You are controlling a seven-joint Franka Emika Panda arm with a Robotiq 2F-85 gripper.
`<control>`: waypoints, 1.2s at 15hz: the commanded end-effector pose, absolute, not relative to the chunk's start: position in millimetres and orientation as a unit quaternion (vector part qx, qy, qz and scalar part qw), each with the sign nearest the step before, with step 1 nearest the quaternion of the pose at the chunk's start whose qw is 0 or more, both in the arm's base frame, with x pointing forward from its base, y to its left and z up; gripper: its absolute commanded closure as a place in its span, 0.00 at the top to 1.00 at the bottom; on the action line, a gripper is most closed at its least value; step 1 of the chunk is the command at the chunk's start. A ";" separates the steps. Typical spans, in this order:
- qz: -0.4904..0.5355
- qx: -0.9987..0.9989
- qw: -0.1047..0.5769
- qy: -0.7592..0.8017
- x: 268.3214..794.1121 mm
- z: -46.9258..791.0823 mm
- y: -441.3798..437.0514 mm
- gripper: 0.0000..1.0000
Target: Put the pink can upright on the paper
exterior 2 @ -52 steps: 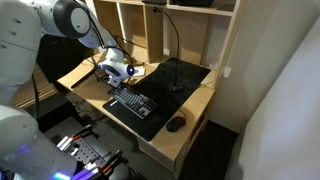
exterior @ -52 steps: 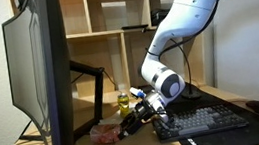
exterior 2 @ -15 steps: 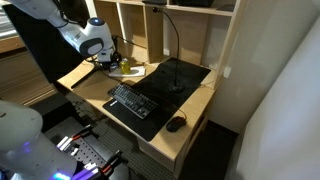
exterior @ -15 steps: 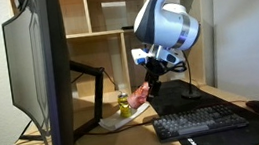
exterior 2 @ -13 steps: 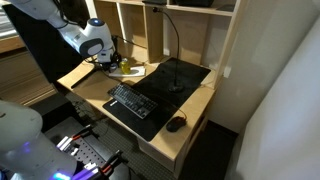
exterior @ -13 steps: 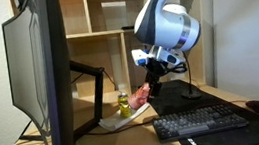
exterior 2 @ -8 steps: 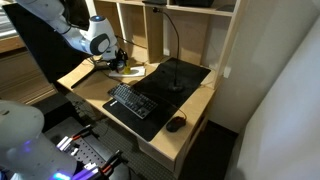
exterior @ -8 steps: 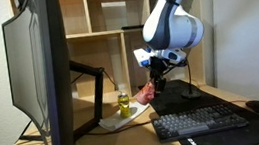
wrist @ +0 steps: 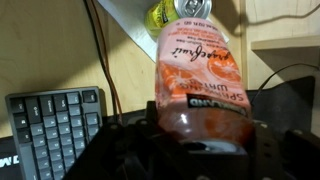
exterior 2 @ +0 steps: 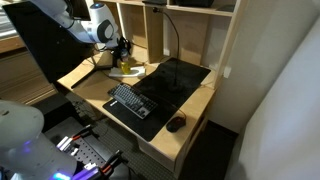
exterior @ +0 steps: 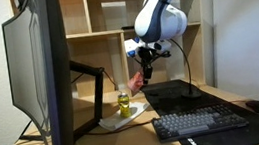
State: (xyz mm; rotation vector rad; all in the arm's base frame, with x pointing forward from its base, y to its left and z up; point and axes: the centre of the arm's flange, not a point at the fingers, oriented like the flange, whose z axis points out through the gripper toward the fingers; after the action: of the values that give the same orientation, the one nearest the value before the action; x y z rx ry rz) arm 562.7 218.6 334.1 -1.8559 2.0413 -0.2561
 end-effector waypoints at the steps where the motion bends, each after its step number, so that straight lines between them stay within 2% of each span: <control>1: -0.142 -0.663 0.119 0.726 587.3 330.1 223.2 0.45; 5: -0.244 -0.642 0.040 0.726 639.7 331.3 244.5 0.45; 7: -0.263 -0.622 0.066 0.735 653.3 334.1 260.2 0.45; 8: -0.247 -0.632 0.066 0.731 624.3 337.9 233.3 0.70; 10: -0.252 -0.627 0.073 0.733 636.0 334.0 251.5 0.70; 11: -0.252 -0.627 0.073 0.734 638.8 331.8 254.8 0.45; 18: -0.220 -0.591 -0.009 0.776 691.2 295.2 263.6 0.45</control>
State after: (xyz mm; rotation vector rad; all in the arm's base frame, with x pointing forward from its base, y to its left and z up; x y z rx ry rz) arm 655.3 246.0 301.1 -1.8839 2.3632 -0.7426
